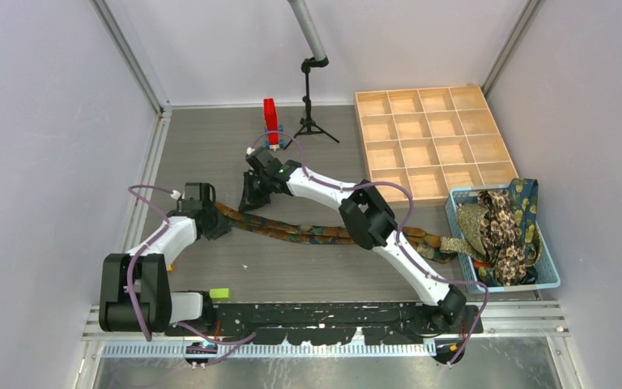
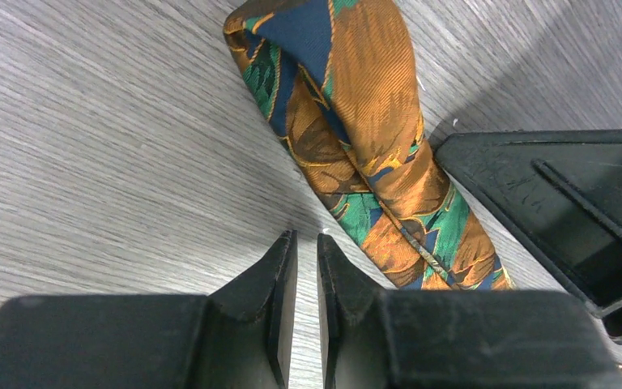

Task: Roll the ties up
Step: Flatten out the tie at the center of the board.

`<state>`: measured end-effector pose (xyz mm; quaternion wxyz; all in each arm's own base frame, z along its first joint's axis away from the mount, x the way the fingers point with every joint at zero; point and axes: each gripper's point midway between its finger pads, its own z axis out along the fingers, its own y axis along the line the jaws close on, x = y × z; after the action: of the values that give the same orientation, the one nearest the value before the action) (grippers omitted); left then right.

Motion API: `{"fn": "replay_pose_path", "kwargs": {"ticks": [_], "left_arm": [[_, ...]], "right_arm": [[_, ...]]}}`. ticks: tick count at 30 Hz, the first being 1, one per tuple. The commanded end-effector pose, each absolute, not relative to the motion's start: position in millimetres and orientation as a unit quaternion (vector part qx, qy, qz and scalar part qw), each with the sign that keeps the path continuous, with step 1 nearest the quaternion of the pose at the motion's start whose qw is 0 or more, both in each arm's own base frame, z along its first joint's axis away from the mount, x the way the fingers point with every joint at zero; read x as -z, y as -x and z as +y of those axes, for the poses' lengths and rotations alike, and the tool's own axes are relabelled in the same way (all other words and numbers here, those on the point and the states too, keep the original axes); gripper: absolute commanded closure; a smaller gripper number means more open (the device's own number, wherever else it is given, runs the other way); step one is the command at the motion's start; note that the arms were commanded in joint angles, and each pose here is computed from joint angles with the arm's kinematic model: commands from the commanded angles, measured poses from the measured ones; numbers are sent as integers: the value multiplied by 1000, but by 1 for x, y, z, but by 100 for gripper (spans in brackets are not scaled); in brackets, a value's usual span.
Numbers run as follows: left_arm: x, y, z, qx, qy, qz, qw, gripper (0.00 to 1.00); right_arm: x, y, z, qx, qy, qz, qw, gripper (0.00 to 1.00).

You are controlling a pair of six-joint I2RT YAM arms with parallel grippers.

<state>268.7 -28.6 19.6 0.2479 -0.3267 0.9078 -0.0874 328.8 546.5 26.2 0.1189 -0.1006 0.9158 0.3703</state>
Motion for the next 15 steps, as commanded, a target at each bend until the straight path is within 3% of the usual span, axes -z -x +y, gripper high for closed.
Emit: {"fn": "replay_pose_path", "kwargs": {"ticks": [1, 15], "left_arm": [[-22, -273, -23, 80, 319, 908, 260, 83], [-22, -274, -20, 75, 325, 904, 267, 84]], "right_arm": [[-62, -318, 552, -393, 109, 905, 125, 96], [-73, -315, 535, -380, 81, 911, 142, 98]]}}
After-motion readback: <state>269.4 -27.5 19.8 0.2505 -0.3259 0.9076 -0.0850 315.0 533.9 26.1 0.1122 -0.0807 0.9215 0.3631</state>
